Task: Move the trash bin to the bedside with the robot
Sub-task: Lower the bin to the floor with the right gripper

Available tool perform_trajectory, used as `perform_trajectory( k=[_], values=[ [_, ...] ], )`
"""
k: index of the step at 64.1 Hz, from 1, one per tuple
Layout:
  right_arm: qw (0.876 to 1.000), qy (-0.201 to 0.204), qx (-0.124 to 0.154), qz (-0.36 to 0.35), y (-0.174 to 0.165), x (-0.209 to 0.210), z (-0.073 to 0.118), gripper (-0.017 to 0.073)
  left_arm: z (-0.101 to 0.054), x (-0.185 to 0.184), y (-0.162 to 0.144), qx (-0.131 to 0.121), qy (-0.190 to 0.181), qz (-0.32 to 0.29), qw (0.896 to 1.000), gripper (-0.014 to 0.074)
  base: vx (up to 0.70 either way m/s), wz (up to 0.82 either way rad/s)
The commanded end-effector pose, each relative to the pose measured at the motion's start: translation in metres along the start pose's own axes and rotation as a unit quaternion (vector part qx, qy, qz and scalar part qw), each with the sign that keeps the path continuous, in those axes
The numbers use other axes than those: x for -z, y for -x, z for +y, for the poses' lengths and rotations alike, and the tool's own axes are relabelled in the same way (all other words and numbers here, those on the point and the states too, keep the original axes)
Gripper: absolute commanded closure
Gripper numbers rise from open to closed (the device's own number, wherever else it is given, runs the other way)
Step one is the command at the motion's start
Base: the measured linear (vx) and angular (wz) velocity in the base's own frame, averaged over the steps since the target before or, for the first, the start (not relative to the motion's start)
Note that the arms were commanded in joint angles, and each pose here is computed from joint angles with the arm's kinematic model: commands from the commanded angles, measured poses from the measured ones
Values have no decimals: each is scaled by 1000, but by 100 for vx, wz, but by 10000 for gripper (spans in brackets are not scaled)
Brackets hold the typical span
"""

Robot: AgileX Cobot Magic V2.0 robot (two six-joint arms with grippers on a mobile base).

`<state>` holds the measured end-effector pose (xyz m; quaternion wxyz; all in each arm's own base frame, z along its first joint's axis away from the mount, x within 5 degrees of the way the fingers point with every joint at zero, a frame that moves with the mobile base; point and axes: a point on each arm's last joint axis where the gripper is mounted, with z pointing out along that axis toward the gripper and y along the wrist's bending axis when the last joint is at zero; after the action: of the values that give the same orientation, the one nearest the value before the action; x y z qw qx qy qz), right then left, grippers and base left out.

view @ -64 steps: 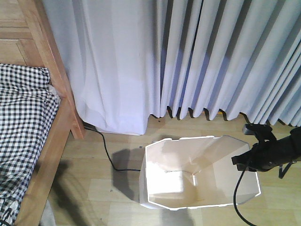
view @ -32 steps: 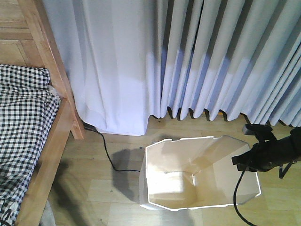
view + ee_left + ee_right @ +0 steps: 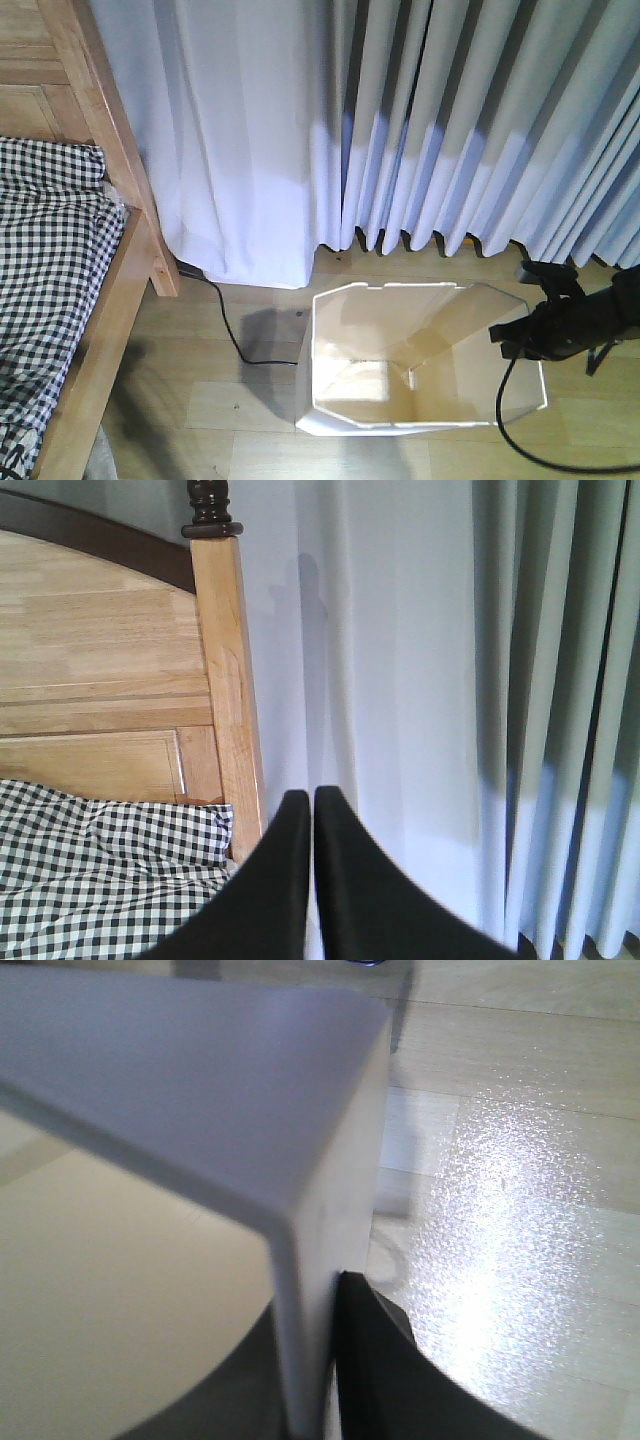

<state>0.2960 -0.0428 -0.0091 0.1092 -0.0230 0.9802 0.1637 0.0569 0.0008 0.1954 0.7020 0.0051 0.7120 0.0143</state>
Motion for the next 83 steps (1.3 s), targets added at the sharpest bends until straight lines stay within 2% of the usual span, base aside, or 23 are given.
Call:
perform_trajectory(
  k=[1,10,17,36,45,61,75,83],
  values=[
    [996,68,-41,-50,29,8,8,561,0,1,4,12,-4,-39,999,600,0,0],
    [997,49,-48,-44,43,-8,-6,561,0,1,4,12,-4,-39,999,600,0,0],
    [998,35,-33,-35,55,-22,-18,561,0,1,4,12,-4,-39,999,600,0,0],
    [998,42,-47,-11,81,-81,-48,561,0,1,4,12,-4,-39,999,600,0,0],
    [999,37,-37,9,94,-112,-52,561,0,1,4,12,-4,-39,999,600,0,0],
    [997,30,-66,28,112,-151,-61,560,0,1,4,12,-4,-39,999,600,0,0],
    [997,27,-49,47,121,-179,-59,555,0,1,4,12,-4,-39,999,600,0,0],
    [997,16,-51,56,119,-192,-61,547,0,1,4,12,-4,-39,999,600,0,0]
  ],
)
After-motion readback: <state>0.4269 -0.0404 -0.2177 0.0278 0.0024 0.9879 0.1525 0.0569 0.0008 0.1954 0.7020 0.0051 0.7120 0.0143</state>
